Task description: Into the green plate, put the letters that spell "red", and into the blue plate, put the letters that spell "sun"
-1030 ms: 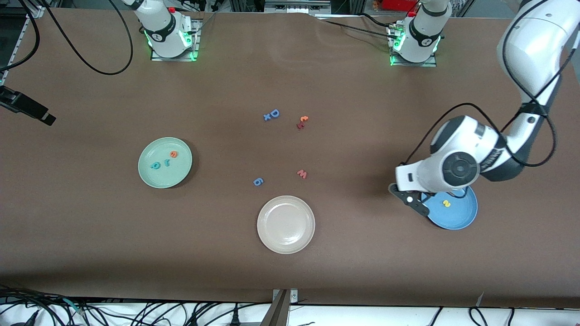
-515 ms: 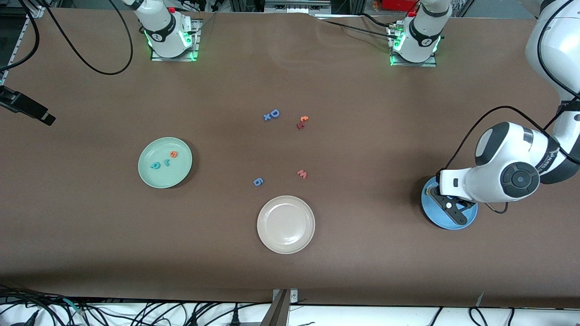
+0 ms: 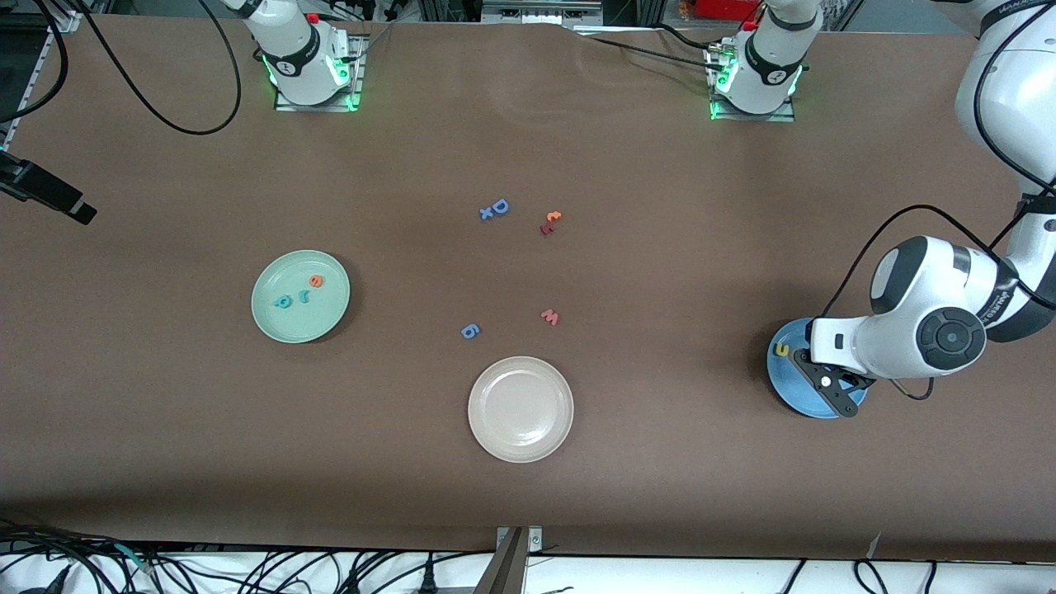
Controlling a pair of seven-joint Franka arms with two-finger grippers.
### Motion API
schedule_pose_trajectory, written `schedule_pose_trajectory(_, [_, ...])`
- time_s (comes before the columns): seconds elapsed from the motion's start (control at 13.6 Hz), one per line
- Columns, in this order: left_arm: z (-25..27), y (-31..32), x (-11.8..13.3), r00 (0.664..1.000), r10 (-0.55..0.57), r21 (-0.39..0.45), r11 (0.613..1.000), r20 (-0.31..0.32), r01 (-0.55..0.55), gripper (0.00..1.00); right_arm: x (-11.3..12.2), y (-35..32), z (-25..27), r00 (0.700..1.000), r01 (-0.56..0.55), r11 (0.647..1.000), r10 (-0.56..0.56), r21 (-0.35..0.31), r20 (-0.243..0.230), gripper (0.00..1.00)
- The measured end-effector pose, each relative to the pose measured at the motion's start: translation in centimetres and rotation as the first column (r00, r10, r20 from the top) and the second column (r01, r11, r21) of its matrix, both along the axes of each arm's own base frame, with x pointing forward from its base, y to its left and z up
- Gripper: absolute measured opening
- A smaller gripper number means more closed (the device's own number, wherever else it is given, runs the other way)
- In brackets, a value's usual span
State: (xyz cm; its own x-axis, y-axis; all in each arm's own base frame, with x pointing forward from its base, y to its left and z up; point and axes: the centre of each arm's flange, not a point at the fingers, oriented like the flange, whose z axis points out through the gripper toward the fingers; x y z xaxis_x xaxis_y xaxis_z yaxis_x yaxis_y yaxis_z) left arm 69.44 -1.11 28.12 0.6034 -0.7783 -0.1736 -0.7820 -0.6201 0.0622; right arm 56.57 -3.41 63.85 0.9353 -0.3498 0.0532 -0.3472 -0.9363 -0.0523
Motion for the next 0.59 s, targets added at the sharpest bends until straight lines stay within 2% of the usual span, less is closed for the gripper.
schedule_pose_trajectory(0.07, [-0.1, 0.2, 0.0, 1.0, 0.0, 0.0, 1.0, 0.0, 0.0, 0.34, 0.0, 0.0, 0.0, 1.0, 0.0, 1.0, 0.0, 0.0, 0.001, 1.0])
schedule_pose_trajectory(0.51, [1.2, 0.3, 0.8, 0.999, 0.021, -0.017, 1.0, 0.027, -0.021, 0.95, -0.3, -0.4, 0.5, 1.0, 0.007, 1.0, -0.007, 0.0, 0.009, 1.0])
schedule_pose_trajectory(0.59, [1.8, -0.1, 1.0, 0.999, 0.039, -0.039, 0.998, 0.026, -0.038, 1.0, -0.3, -0.4, 0.6, 1.0, 0.007, 1.0, -0.007, 0.0, 0.01, 1.0])
